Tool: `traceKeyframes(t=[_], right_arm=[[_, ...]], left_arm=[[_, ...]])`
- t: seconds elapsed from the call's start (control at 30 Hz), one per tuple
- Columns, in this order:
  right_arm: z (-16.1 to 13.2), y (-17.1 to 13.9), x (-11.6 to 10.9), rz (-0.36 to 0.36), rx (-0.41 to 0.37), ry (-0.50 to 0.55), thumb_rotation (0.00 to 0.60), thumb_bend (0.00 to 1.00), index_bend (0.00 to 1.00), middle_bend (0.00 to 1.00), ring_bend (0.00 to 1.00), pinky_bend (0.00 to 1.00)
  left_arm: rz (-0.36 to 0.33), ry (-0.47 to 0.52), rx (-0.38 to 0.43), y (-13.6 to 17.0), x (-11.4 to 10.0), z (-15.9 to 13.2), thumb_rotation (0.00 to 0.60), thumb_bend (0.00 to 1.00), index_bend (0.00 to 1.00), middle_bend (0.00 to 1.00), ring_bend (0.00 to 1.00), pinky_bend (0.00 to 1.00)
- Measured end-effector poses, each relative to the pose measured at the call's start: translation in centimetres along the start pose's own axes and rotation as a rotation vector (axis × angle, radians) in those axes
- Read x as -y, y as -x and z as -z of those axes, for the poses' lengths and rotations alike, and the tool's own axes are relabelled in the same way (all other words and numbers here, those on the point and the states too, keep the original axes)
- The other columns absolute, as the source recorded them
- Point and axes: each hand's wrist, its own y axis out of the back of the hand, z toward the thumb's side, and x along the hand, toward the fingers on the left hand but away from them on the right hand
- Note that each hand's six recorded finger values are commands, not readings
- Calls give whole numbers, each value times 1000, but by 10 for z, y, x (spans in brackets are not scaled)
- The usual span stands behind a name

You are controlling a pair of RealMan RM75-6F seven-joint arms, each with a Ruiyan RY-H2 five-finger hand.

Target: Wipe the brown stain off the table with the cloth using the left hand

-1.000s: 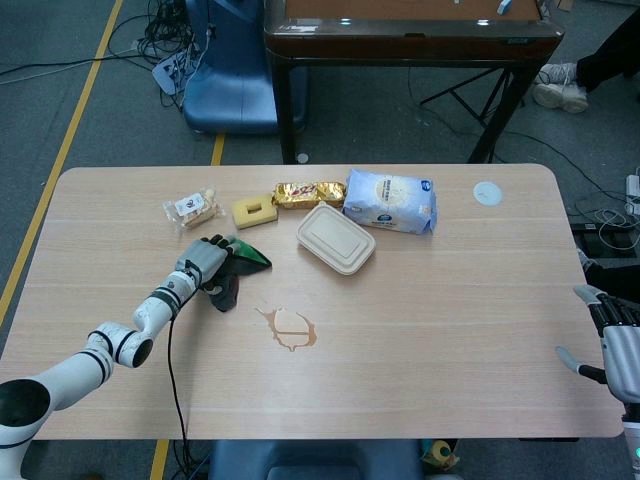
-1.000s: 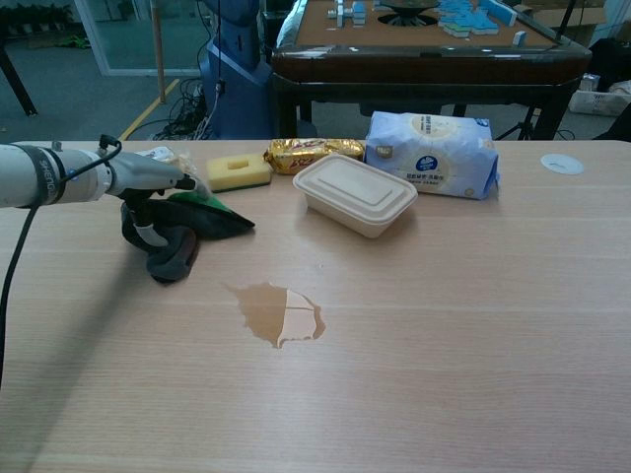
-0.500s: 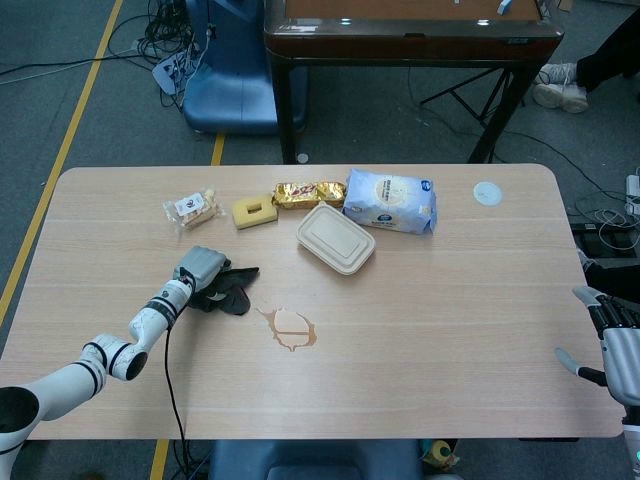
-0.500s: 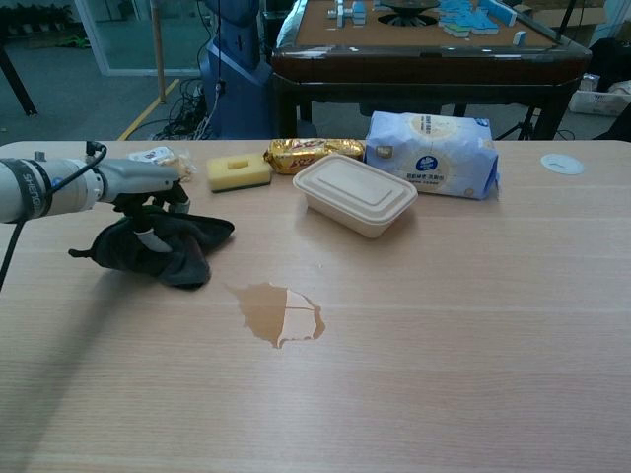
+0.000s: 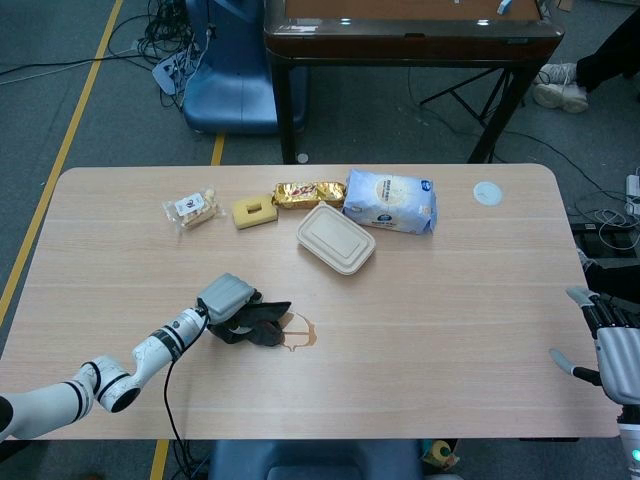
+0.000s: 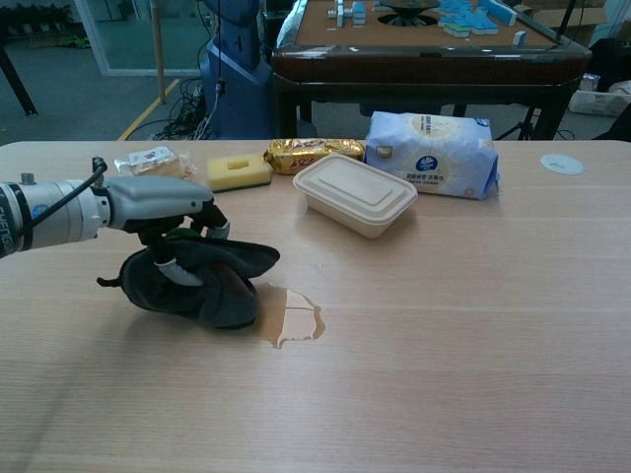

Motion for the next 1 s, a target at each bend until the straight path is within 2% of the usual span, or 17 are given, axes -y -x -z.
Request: traceKeyframes(t=[0.13,0.5,0.67,0.8,1.0], right_arm=[[1,-3,0,0,4,2,600,238,150,197,231,279],[3,-7,-1,3,11,5,600,238,150,197,231,279],[2,-6,0,-3,9,7,600,238,150,197,231,279],[3,-6,-1,1,13,7,600,238,150,197,231,279],[6,-6,-2,7,20,11,600,238,150,197,231,279]], left_arm=[[15,-30,47,-8,11,-19,600,224,528,547,549,831],[32,42,144,-31,27,-74,600,224,518,547,549,831],[24,23,161,-44,31,-93,600,224,508,547,548,831],[2,-18,141,-55,30,-95,600,224,507,547,548,831],[-41,-89,86,-65,25,-81,600,224,512,548,548,831]])
